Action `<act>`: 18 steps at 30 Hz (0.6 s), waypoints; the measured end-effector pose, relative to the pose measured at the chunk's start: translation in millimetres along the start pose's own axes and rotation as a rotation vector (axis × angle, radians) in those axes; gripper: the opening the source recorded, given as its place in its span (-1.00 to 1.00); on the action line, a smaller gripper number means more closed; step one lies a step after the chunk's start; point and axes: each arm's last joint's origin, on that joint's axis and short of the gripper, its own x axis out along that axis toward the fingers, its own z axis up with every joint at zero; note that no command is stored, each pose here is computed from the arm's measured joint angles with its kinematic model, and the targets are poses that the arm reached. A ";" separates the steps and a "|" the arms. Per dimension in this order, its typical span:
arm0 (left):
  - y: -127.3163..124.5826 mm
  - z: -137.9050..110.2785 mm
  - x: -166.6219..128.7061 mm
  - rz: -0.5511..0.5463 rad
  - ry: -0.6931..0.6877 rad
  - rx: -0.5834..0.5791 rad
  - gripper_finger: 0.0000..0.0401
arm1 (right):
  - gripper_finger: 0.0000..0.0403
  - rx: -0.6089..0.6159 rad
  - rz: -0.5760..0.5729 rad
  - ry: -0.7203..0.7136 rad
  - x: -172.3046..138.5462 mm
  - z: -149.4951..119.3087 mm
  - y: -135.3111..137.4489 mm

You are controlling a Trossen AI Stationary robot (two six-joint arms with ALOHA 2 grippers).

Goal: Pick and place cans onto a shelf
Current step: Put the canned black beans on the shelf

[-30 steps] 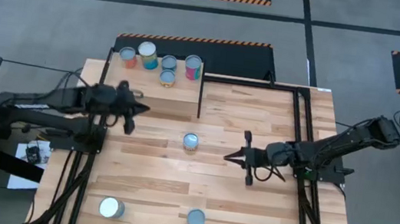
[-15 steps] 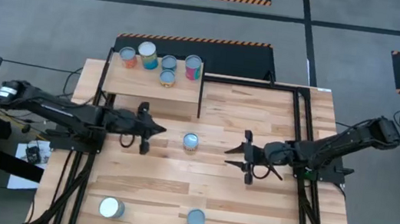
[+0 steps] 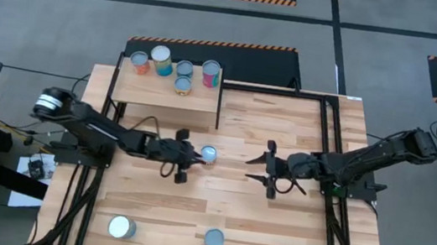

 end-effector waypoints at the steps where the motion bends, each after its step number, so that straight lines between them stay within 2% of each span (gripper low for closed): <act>1: -1.5 1.2 6.3 0.002 0.010 0.019 -0.61 | 0.03 -0.003 -0.005 0.001 0.2 -0.1 -1.1; 8: -7.5 10.8 39.9 0.027 0.117 0.135 -0.56 | -0.04 -0.018 -0.036 -0.001 1.4 0.2 -8.6; 13: -4.7 15.0 52.5 0.063 0.220 0.156 -0.56 | -0.05 -0.020 -0.047 -0.001 1.9 0.1 -11.4; 16: -4.3 16.7 52.0 0.071 0.245 0.166 -0.63 | -0.05 -0.040 -0.049 -0.002 1.9 0.3 -11.6; 18: -4.0 19.4 50.2 0.068 0.252 0.171 -0.76 | -0.06 -0.041 -0.048 -0.003 1.9 0.4 -11.5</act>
